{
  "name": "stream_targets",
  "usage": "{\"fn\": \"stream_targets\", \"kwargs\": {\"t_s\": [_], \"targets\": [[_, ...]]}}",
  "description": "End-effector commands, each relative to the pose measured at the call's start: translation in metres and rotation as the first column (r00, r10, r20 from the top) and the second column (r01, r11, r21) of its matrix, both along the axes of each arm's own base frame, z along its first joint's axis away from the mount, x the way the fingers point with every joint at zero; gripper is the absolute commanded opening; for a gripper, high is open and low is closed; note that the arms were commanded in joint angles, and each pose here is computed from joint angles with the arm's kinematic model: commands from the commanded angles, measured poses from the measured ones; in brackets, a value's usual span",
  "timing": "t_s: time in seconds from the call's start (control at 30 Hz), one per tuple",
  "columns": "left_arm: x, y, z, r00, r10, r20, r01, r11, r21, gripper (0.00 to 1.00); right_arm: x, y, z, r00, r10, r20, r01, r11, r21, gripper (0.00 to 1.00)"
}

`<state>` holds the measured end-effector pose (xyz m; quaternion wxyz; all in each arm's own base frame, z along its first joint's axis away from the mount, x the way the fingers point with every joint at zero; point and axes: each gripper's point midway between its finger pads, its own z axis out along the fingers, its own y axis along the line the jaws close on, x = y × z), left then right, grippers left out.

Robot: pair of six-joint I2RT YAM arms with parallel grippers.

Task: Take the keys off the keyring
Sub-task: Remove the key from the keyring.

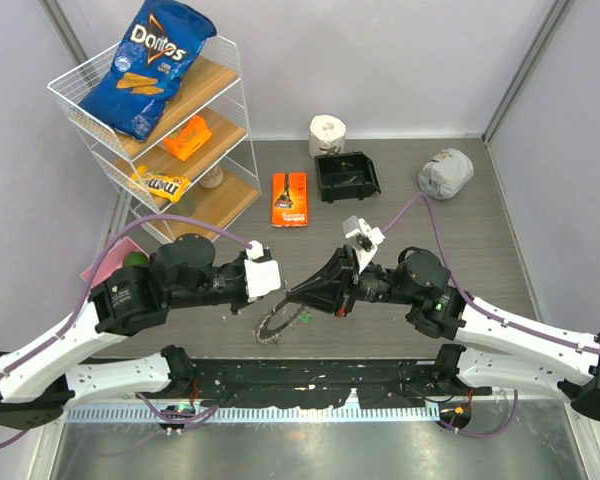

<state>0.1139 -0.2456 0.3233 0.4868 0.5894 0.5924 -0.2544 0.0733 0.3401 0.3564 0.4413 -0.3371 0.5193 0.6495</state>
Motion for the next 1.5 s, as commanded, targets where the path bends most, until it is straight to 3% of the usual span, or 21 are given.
{"fn": "stream_targets", "kwargs": {"t_s": [0.0,0.87,1.47], "targets": [[0.022,0.001,0.03,0.991,0.119,0.06,-0.11,0.984,-0.139,0.0,-0.037,-0.015,0.027,0.986,0.15,0.075,-0.154,0.987,0.042,0.05],[0.002,-0.026,0.005,0.998,0.003,-0.064,-0.015,0.981,-0.194,0.0,-0.032,-0.028,0.057,0.984,0.083,0.157,-0.108,0.982,0.153,0.05],[-0.004,-0.038,-0.001,0.994,-0.055,-0.091,0.034,0.975,-0.217,0.0,-0.014,-0.023,0.046,0.986,0.012,0.165,-0.033,0.991,0.129,0.05]]}}
